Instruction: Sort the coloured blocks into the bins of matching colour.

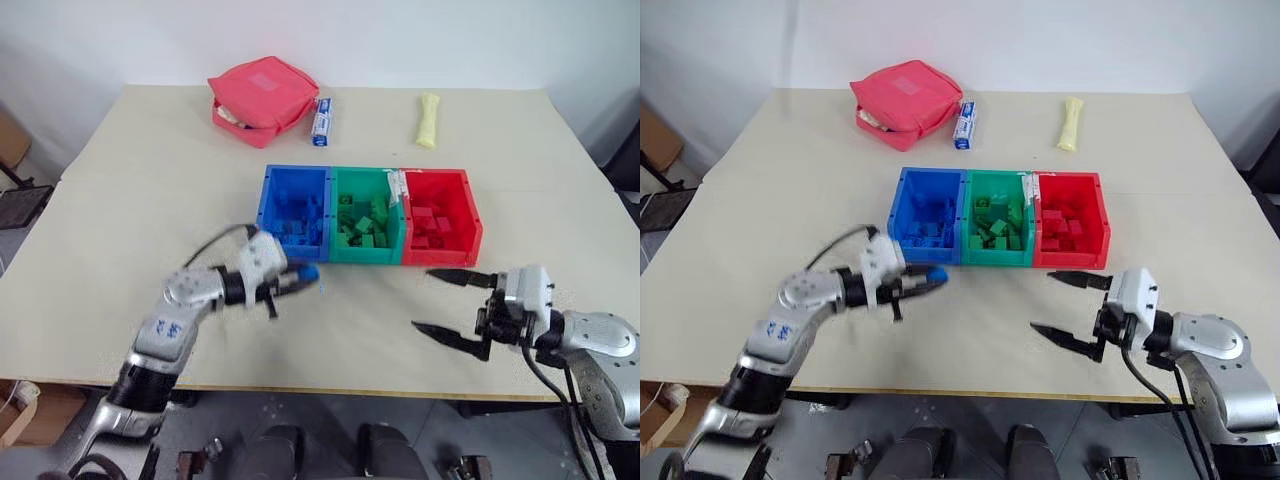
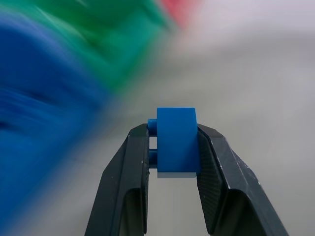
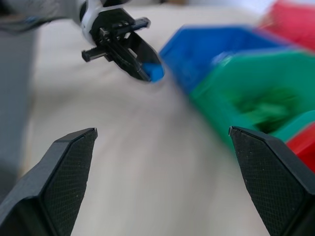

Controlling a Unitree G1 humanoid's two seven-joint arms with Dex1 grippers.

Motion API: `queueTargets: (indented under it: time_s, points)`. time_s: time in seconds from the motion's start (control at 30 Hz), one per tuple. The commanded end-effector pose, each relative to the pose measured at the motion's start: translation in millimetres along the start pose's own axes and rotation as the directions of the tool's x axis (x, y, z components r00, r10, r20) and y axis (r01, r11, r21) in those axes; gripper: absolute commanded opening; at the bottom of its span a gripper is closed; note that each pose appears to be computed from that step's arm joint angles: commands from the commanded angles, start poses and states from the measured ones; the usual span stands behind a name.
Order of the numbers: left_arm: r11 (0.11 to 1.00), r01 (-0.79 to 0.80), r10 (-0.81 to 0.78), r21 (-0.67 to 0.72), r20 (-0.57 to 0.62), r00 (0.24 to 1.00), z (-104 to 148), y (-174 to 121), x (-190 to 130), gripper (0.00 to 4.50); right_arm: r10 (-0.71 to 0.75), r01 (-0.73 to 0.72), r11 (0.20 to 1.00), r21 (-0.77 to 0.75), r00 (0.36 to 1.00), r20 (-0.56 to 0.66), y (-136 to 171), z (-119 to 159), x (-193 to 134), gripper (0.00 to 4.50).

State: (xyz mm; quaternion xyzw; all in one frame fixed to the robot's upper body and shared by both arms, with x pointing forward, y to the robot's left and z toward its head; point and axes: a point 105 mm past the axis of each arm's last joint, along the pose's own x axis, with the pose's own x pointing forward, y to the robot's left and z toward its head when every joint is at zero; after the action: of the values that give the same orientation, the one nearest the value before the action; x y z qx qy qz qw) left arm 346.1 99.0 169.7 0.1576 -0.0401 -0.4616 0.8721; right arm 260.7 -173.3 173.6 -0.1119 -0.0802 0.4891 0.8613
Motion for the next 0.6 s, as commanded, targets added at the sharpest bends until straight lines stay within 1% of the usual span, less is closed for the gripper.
queueTargets:
  time_s: [0.03, 0.1, 0.13, 0.2, 0.27, 0.37, 0.43, 0.5, 0.53, 0.6]
  points:
    - [0.974, -0.222, 0.218, 0.035, 0.1, 0.971, 25.4, 39.4, 6.7, 0.93, -0.158, 0.159, 0.987, -0.002, 0.981, 0.113, -19.3, 24.2, -0.3, 4.5]
    - [0.959, -0.28, 0.275, 0.043, 0.106, 0.956, 27.8, 51.9, 16.0, 0.93, -0.191, 0.19, 0.982, 0.016, 0.975, 0.116, -22.9, 23.6, 0.1, 4.5]
    - [0.96, -0.277, 0.273, 0.023, 0.11, 0.956, 28.2, 53.8, 21.7, 0.93, -0.192, 0.192, 0.981, 0.013, 0.975, 0.112, -23.2, 22.8, 0.8, 4.5]
    - [0.962, -0.274, 0.273, 0.0, 0.094, 0.958, 24.8, 56.4, 29.3, 1.66, -0.185, 0.186, 0.983, 0.001, 0.977, 0.104, -22.9, 21.6, 2.7, 4.5]
    - [0.968, -0.249, 0.252, -0.04, 0.104, 0.962, 24.4, 54.5, 32.6, 2.25, -0.18, 0.182, 0.983, -0.011, 0.978, 0.101, -23.3, 21.8, 4.1, 4.5]
    - [0.974, -0.222, 0.226, -0.045, 0.131, 0.965, 27.1, 50.8, 31.1, 3.16, -0.176, 0.178, 0.984, -0.018, 0.979, 0.099, -24.0, 21.4, 5.2, 4.5]
    - [0.979, -0.198, 0.203, -0.042, 0.165, 0.965, 31.5, 47.7, 23.1, 3.78, -0.165, 0.168, 0.986, -0.02, 0.981, 0.101, -24.1, 21.6, 6.8, 4.5]
    - [0.988, -0.155, 0.156, -0.021, 0.184, 0.97, 33.4, 41.3, 5.3, 4.4, -0.142, 0.145, 0.989, -0.026, 0.985, 0.098, -24.8, 20.4, 9.9, 4.5]
    - [0.99, -0.138, 0.138, -0.01, 0.186, 0.973, 33.8, 38.3, -0.5, 4.48, -0.134, 0.138, 0.99, -0.029, 0.986, 0.096, -25.4, 19.5, 10.4, 4.5]
    - [0.995, -0.048, 0.037, 0.084, 0.128, 0.991, 25.9, 26.6, -30.5, 4.48, -0.099, 0.102, 0.994, -0.041, 0.993, 0.068, -25.1, 15.0, 11.0, 4.5]
